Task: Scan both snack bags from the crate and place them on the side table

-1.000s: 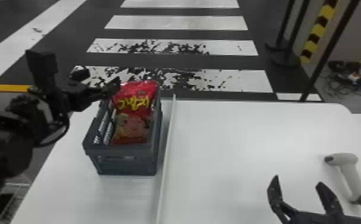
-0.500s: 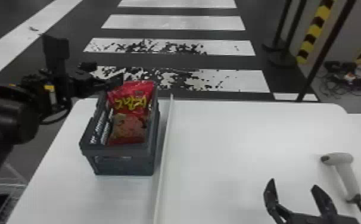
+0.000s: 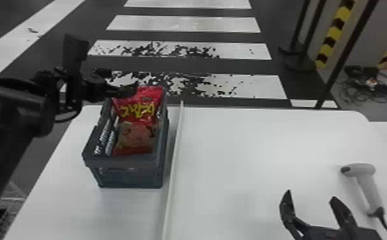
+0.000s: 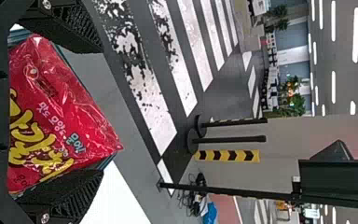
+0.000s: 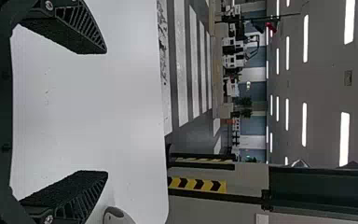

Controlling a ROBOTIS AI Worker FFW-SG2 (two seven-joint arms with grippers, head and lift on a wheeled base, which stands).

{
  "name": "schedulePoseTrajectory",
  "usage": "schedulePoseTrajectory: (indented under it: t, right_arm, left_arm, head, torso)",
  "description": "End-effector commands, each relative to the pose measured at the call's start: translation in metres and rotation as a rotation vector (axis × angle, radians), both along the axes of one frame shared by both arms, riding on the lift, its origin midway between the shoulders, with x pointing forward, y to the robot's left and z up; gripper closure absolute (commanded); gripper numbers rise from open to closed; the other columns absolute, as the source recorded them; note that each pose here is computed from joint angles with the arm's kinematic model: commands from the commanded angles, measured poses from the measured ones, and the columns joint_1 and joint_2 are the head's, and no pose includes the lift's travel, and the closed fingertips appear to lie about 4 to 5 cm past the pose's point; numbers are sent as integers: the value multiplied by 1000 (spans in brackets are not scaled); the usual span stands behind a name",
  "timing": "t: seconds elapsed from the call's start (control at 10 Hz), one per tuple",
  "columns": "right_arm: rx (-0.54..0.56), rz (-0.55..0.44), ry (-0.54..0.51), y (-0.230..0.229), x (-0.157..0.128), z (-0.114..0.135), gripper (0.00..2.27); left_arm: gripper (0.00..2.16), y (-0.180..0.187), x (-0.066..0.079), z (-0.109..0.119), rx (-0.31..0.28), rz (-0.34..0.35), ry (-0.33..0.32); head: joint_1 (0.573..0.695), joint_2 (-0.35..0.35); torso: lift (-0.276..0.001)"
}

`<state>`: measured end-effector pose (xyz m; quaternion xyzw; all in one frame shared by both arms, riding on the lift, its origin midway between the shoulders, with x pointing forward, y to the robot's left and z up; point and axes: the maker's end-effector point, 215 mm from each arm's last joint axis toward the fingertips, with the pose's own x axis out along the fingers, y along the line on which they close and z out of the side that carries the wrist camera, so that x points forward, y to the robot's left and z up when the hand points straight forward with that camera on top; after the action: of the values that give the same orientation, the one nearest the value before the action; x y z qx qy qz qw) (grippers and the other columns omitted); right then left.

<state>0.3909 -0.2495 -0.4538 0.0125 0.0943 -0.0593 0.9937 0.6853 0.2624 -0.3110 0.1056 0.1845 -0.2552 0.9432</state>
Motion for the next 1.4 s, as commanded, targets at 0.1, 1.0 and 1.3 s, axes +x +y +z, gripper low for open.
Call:
schedulePoseTrajectory:
  t: [0.1,1.0,1.3]
  right_arm:
    - [0,0,8,0,1,-2,70]
    - [4,-8,27,-5,-6,-10,70]
    - [2,-10,28,-7,-7,-11,70]
  left_arm:
    - [80,4,3,-31,58,-2,60]
    - [76,-31,3,-100,204,-51,127]
    - [73,-31,2,-110,235,-54,124]
  head:
    - [695,12]
    - [695,-17]
    - [695,-25]
  torso:
    - [-95]
    - [-95]
    - [-95]
